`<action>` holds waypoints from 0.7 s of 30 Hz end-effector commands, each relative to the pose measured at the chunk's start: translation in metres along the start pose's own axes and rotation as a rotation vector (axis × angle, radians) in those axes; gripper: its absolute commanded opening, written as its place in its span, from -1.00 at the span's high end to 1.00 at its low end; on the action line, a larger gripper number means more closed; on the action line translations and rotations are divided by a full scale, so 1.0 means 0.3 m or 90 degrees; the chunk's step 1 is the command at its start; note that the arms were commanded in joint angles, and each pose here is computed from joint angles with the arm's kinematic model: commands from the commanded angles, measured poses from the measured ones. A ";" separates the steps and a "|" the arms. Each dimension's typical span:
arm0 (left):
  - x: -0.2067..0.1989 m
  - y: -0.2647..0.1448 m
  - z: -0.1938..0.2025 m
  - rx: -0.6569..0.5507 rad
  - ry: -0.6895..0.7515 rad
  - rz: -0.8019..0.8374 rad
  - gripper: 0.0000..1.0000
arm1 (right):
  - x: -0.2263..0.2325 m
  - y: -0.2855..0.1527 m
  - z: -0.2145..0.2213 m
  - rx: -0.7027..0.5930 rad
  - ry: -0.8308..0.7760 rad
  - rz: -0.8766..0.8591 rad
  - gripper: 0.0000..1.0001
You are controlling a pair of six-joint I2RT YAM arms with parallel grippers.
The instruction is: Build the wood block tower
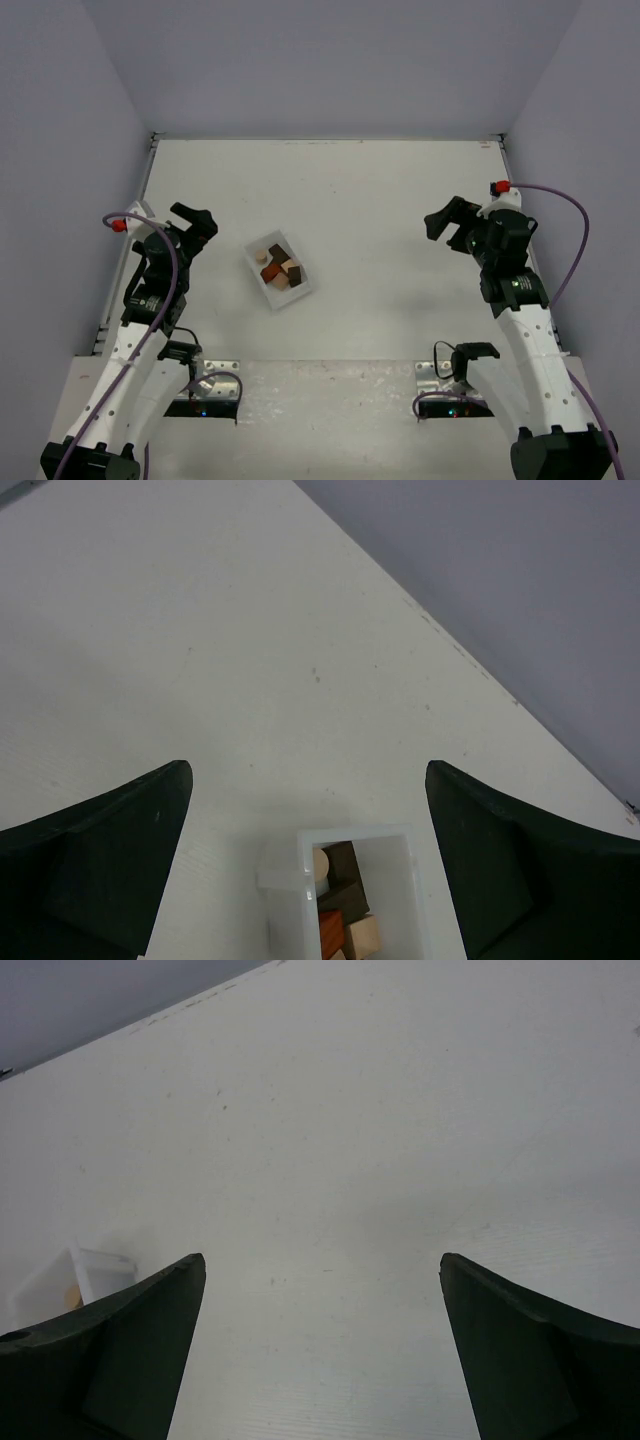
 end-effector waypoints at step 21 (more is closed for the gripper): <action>-0.054 0.007 -0.048 -0.018 -0.017 0.024 -1.00 | 0.534 0.112 0.193 0.174 -0.332 -0.383 -0.97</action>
Point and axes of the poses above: each gripper's point midway between its finger pads, its own y axis out along the fingers, its own x axis along the line the jaws close on, z = x × y, the point moved 6 cm from there along -y, back along the fingers, and after that the axes turned 4 degrees about -y, right-handed, at the moved point
